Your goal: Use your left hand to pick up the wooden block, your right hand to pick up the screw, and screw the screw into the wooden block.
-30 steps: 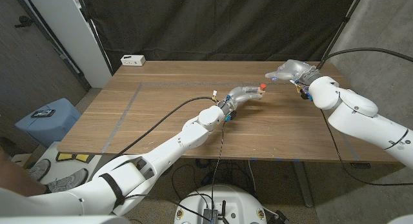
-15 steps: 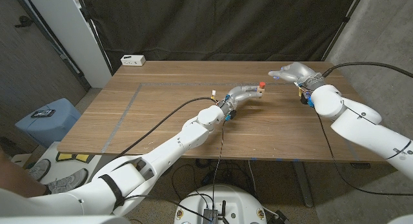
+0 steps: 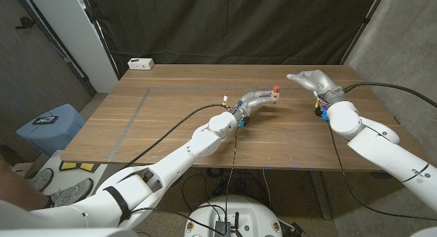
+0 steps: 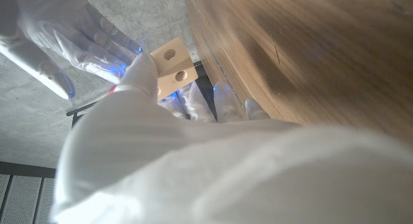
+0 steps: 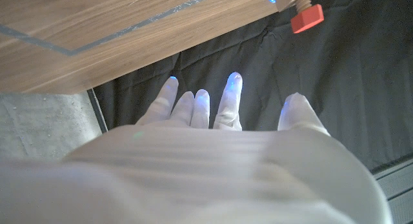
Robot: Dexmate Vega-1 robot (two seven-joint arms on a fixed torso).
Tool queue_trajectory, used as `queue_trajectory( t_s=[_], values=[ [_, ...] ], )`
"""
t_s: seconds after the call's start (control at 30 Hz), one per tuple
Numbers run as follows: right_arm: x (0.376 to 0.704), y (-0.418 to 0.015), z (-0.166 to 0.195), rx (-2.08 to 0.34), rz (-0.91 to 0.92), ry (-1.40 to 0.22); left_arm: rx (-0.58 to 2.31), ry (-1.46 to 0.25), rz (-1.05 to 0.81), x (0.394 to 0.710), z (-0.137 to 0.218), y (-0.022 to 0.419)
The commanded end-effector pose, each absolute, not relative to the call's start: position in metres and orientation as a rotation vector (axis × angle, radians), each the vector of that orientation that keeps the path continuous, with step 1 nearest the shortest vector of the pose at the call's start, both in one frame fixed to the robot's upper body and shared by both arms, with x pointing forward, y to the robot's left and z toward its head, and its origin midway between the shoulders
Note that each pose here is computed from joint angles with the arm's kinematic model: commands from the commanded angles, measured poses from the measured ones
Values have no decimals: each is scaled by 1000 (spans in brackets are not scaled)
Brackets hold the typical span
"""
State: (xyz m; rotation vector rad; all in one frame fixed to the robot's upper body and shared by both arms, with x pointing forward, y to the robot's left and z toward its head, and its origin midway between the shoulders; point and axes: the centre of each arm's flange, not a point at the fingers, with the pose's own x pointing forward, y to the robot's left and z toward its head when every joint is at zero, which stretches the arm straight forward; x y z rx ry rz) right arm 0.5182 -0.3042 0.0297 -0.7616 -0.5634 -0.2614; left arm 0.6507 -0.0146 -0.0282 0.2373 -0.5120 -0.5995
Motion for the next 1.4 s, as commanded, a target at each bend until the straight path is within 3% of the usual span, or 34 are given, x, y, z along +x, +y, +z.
queue_trajectory(
  t_s=[0.03,1.4],
  values=[
    [520,-305,9,-550,-265,-588,227,-504,-600,651,-30,-14],
    [531,-292,-16,-162,-35,-549,297,-546,-581,652,-24,-14]
  ],
)
